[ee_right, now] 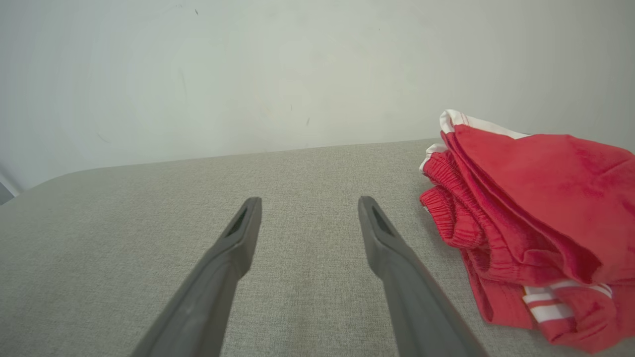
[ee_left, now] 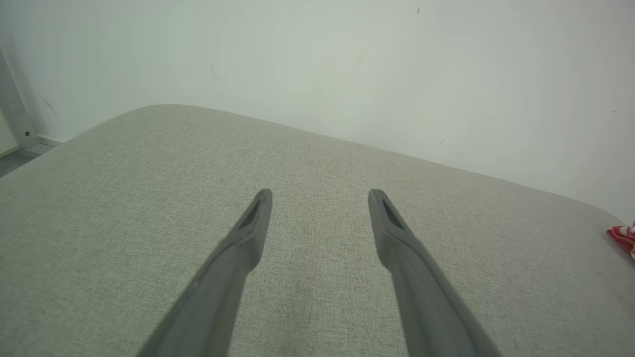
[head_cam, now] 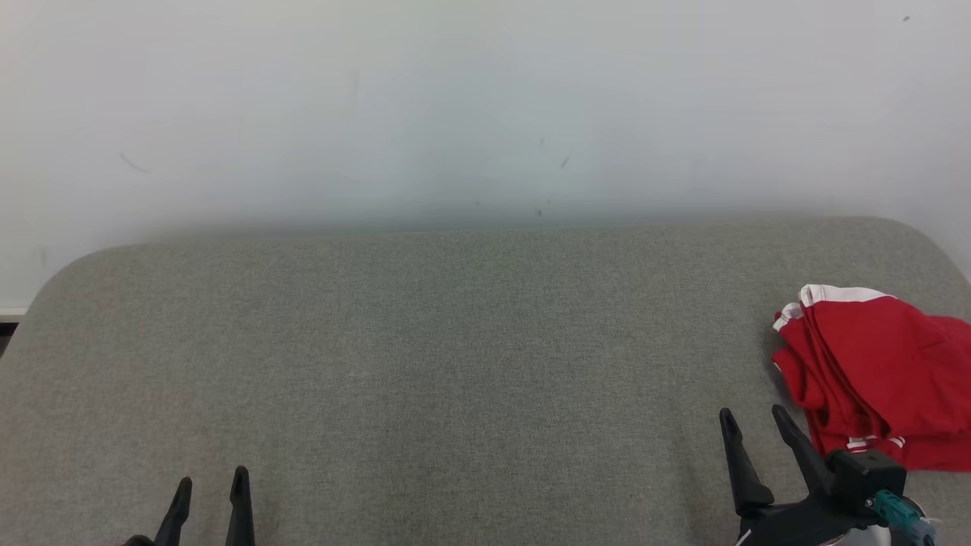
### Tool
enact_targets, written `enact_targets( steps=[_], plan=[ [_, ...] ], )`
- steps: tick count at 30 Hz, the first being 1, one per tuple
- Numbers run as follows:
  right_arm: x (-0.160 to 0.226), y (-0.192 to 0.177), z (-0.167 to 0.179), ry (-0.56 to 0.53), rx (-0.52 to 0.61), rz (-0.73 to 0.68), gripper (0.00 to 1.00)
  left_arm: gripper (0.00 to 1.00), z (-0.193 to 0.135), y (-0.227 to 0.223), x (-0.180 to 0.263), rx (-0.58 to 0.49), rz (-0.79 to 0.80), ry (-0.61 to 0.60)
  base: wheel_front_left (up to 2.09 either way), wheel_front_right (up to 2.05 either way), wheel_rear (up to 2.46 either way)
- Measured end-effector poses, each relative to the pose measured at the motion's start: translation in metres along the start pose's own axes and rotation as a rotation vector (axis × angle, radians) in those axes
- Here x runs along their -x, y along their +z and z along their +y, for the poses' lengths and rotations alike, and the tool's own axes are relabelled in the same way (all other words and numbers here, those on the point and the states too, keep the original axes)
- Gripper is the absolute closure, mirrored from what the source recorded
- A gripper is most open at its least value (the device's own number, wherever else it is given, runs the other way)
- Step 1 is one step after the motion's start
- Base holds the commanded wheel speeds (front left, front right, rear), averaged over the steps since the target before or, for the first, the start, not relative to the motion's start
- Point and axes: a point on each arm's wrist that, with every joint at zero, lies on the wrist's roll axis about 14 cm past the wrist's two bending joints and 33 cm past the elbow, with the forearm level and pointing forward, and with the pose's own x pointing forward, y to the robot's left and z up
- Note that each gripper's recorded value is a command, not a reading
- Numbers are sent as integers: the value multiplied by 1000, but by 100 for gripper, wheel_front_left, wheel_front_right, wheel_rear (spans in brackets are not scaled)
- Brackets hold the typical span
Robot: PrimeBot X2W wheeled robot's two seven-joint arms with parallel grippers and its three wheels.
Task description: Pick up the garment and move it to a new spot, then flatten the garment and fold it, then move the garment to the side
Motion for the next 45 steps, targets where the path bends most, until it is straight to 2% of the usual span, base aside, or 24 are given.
enact_targets(
  steps=[1,2,10,27,45],
  plan=[
    [0,0,0,1,0,0,0,0,0,0,0,-1,3,0,0,0,0],
    [0,-1,0,0,-1,5,100,100,0,-2,1,0,6,1,0,0,0],
    [16,-35,-5,-31,-50,113,100,100,0,-29,10,56,96,32,0,0,0],
    [5,-24,-6,-75,-355,82,100,100,19,-25,1,364,117,120,0,0,0],
    [-8,-10,-4,-79,-592,50,100,100,28,-15,-10,602,100,151,0,0,0]
  ],
)
